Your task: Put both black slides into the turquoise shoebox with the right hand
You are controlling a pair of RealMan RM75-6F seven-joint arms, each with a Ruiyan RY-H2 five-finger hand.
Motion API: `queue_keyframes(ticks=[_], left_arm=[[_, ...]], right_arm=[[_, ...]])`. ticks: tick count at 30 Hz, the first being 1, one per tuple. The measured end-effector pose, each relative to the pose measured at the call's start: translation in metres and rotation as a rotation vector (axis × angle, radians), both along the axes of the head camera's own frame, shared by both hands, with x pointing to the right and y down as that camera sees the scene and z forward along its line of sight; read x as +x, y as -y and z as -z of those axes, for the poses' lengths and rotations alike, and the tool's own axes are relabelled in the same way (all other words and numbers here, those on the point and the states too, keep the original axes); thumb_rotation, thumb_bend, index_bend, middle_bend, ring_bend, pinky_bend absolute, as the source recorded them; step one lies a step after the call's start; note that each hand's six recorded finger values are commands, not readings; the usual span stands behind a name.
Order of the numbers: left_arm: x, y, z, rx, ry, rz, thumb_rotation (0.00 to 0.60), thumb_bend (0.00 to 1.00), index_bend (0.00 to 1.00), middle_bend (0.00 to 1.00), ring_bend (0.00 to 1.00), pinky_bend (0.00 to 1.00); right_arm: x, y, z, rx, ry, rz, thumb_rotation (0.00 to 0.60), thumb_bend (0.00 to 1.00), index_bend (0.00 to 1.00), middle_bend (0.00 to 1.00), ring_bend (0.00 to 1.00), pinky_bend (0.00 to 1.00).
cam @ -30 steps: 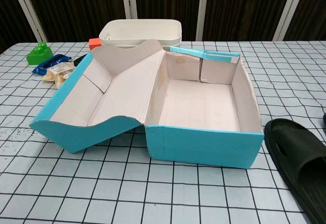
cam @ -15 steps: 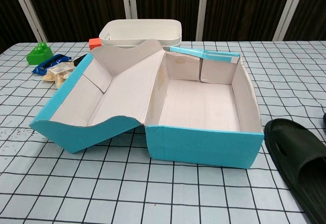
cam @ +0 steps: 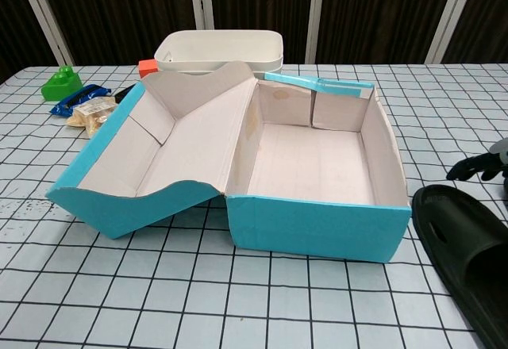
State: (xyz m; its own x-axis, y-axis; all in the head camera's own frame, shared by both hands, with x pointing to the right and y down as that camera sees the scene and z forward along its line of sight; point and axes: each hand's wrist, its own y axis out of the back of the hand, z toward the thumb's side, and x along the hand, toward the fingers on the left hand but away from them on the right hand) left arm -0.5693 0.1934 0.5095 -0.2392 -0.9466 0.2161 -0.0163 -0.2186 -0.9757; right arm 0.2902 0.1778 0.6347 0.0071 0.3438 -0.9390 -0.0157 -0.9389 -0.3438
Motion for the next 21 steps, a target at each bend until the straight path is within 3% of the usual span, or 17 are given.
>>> queue_keyframes(ticks=[11,21], left_arm=[[0.001,0.0,-0.002,-0.007,0.006,0.0,0.6,0.36,0.02,0.0,0.0,0.0],[-0.002,0.0,0.0,0.001,0.011,0.012,0.6,0.36,0.02,0.0,0.0,0.0]], right_arm=[[0.004,-0.001,-0.01,0.052,-0.025,0.033,0.6,0.17,0.0,0.0,0.0,0.0],[0.005,0.003,-0.016,0.036,-0.039,0.045,0.6,0.17,0.0,0.0,0.0,0.0]])
